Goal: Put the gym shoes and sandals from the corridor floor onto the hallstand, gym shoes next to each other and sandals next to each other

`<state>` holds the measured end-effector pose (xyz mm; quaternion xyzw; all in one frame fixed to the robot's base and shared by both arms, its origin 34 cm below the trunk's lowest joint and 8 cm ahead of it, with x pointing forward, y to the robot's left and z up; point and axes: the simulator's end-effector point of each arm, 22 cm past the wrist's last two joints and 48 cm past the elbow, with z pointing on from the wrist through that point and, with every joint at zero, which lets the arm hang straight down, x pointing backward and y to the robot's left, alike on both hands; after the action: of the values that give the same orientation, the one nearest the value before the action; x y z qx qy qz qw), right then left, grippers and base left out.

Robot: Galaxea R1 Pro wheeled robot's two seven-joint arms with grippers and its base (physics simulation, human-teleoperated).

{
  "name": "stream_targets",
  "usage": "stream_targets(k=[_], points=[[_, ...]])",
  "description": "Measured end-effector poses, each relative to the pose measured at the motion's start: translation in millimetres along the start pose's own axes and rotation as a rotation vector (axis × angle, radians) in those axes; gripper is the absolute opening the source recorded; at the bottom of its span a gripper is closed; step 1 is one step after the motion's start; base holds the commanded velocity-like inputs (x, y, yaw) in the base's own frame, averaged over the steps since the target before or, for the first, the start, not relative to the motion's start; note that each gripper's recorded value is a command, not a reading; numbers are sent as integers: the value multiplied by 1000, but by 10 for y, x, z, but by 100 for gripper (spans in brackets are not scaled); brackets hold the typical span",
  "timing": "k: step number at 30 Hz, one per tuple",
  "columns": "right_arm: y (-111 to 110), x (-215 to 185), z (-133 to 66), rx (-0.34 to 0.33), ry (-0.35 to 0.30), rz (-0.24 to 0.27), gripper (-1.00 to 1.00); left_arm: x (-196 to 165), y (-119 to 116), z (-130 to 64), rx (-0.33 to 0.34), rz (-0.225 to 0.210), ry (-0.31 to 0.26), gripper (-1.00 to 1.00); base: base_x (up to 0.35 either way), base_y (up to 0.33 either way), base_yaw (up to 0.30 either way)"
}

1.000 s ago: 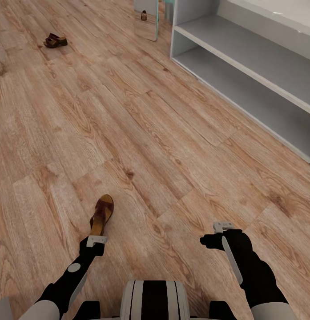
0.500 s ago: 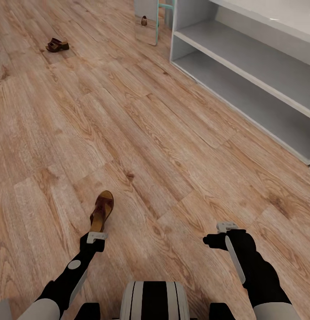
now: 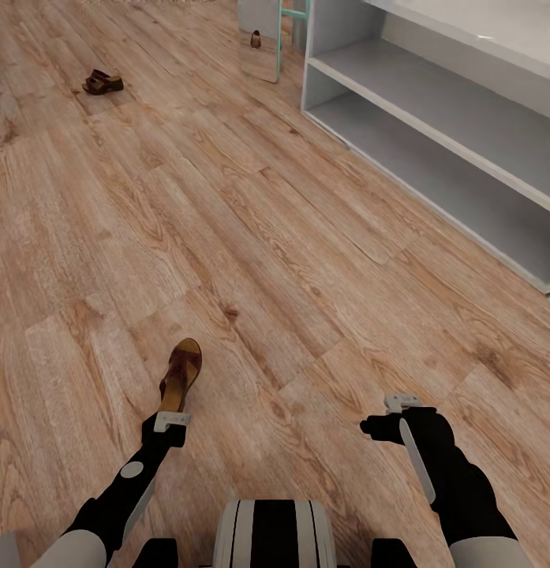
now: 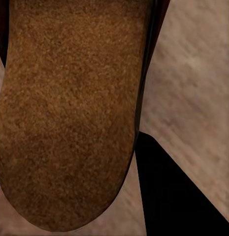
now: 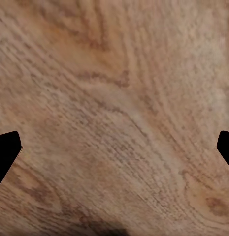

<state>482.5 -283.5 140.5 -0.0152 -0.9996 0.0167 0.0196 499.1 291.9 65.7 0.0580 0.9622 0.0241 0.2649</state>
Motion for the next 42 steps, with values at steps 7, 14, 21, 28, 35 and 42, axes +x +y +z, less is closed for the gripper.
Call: stream_targets(k=[7,14,21,28,35,42], points=[[-3,-98,-128,0,-29,1,100,-172,23,-46,-4,0,-29,-100,0,0,0],[-5,-190,-258,-1,-57,2,100,-344,45,-98,-8,-1,-58,-100,0,0,0],[15,-270,-381,-5,-84,1,100,-509,68,-154,-11,-1,-85,-100,0,0,0],[0,-381,-533,-1,-120,-2,100,-648,105,-218,-16,3,-108,-100,0,0,0],[-22,-464,-672,2,-149,1,100,-814,112,-284,-18,0,-136,-100,0,0,0],[-19,-544,-814,0,-179,2,100,-984,129,-353,-21,-3,-166,-100,0,0,0]])
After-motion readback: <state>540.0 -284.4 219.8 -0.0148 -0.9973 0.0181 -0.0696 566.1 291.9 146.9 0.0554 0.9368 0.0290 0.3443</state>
